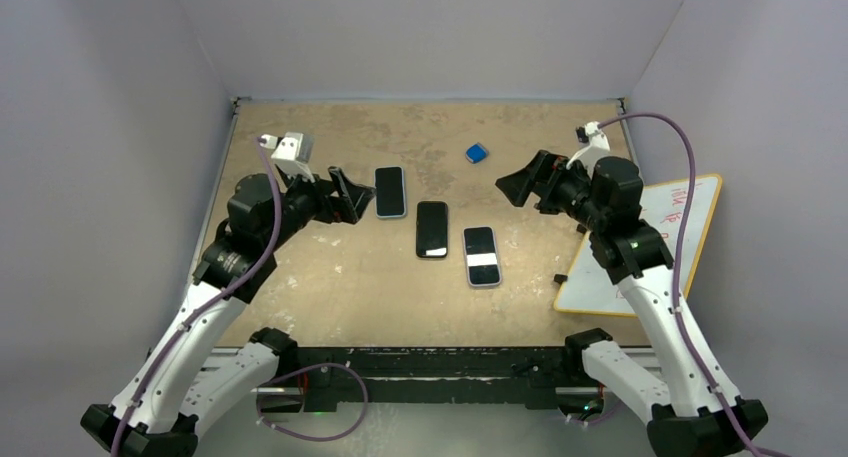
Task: Put the phone into the phone case
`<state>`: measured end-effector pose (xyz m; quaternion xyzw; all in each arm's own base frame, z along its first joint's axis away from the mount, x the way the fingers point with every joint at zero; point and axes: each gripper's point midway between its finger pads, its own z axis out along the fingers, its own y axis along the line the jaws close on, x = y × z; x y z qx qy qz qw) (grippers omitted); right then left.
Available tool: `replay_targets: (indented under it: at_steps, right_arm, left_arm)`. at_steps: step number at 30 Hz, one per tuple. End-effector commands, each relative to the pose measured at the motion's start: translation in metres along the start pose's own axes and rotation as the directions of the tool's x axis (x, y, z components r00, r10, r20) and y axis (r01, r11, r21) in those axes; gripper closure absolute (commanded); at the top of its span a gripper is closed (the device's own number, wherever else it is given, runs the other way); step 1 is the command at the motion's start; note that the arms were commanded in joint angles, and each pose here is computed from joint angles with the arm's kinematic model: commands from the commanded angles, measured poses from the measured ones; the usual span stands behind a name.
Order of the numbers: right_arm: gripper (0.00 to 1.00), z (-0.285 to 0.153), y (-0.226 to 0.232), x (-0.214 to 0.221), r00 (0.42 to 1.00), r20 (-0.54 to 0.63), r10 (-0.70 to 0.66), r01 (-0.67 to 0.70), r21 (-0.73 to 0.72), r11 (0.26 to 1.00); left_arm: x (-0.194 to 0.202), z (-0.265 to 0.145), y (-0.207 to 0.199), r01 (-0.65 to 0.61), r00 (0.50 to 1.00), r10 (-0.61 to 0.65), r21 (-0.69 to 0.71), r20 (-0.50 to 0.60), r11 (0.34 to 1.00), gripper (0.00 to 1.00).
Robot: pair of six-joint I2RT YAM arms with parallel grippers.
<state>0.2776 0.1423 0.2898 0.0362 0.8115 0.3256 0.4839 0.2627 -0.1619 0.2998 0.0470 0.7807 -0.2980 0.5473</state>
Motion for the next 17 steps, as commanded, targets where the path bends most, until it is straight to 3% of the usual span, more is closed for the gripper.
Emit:
replay_targets:
  at_steps: [1, 17]
  right_arm:
    - [0.01, -0.014, 0.027, -0.026, 0.996, 0.090, -0.002, 0.010, -0.086, 0.996]
    - [0.01, -0.034, 0.045, -0.027, 0.990, 0.141, 0.005, 0.021, -0.178, 0.984]
  left_arm:
    - [-0.027, -0.003, -0.017, 0.008, 0.996, -0.014, 0.067, 0.092, 0.998, 0.03]
    - [-0.022, -0.002, -0.019, -0.007, 0.997, 0.000, 0.086, 0.073, 0.996, 0.05]
